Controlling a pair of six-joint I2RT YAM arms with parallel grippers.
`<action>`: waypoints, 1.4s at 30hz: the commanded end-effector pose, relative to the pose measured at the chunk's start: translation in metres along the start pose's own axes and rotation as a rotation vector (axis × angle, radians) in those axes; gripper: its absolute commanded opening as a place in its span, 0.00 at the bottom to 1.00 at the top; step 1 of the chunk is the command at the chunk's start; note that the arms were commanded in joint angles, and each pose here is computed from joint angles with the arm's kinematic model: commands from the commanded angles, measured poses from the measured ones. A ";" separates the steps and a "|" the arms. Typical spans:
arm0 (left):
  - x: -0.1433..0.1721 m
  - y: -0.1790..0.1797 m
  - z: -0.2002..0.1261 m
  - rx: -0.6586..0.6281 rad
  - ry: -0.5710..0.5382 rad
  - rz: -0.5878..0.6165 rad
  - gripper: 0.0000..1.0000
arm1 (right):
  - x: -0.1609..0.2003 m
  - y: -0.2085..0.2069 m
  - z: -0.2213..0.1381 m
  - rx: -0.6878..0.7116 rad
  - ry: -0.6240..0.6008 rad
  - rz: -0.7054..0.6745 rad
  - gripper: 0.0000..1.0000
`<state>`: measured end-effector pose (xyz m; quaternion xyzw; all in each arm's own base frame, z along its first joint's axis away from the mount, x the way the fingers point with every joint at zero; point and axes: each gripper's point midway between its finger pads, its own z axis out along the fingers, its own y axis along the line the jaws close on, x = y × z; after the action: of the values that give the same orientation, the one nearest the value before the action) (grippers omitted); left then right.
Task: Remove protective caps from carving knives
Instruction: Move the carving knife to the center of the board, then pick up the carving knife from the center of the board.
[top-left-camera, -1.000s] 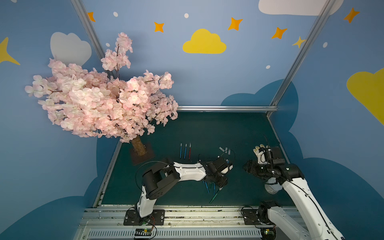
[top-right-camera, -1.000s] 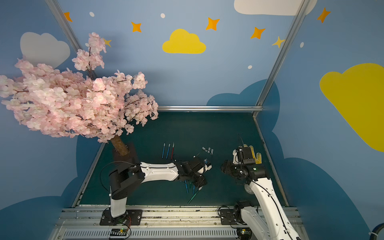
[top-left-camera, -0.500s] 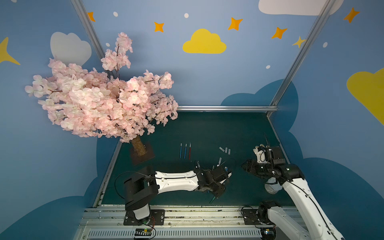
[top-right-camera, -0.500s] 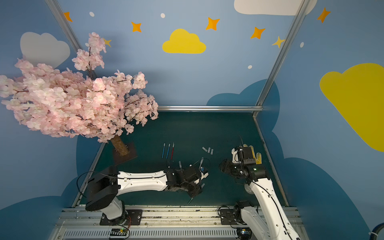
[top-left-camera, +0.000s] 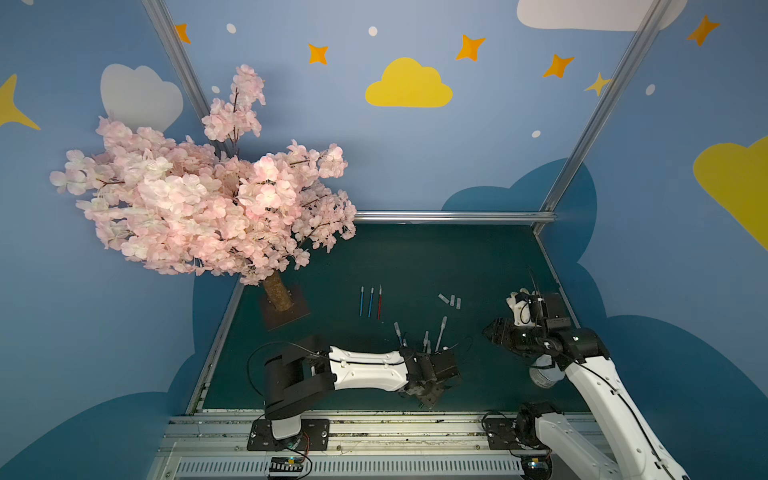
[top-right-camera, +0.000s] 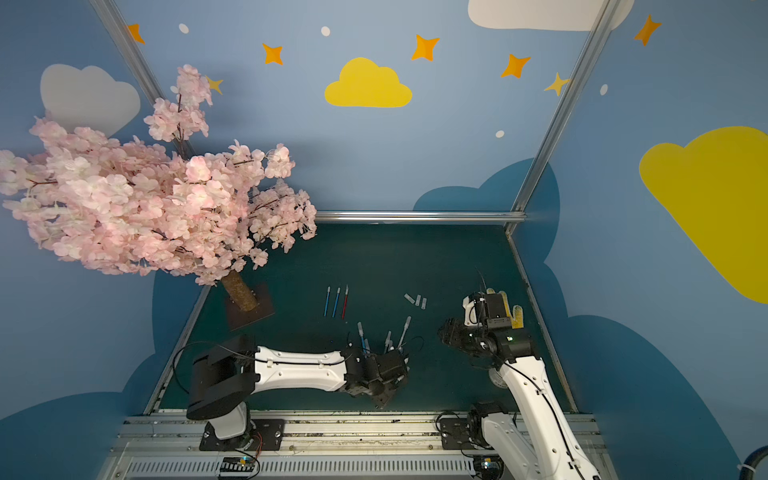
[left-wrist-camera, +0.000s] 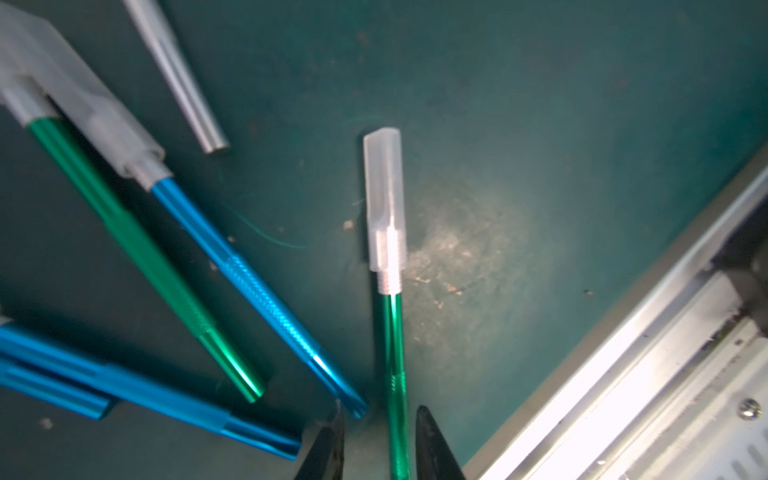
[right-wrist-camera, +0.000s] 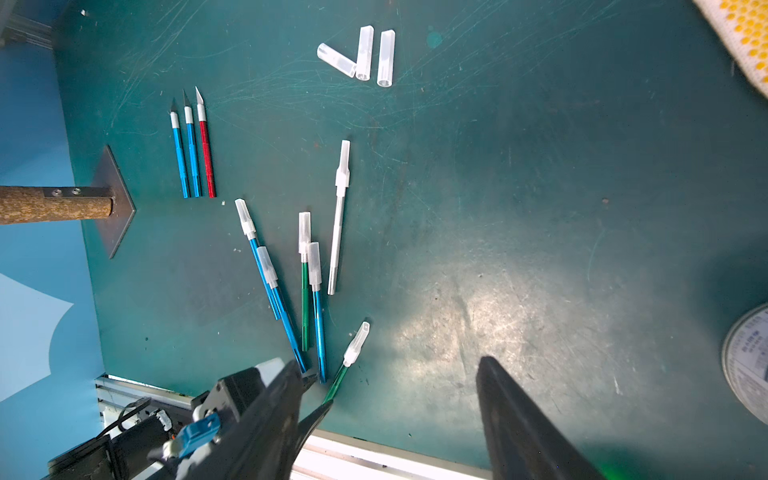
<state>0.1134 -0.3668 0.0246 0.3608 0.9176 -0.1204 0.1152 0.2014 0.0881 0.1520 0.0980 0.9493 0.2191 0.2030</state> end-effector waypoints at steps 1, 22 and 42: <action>-0.001 0.003 -0.002 -0.033 0.010 -0.012 0.31 | -0.001 0.003 -0.001 -0.018 -0.009 -0.010 0.67; 0.012 0.001 0.013 -0.043 0.076 -0.004 0.22 | 0.000 0.001 -0.001 -0.014 -0.013 -0.010 0.67; -0.012 -0.009 -0.010 0.053 -0.031 -0.062 0.09 | 0.005 0.019 0.016 -0.139 0.050 0.037 0.66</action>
<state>0.1135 -0.3707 0.0215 0.3474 0.9245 -0.1137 0.1084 0.2023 0.1026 0.1458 0.0957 0.9420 0.2606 0.1885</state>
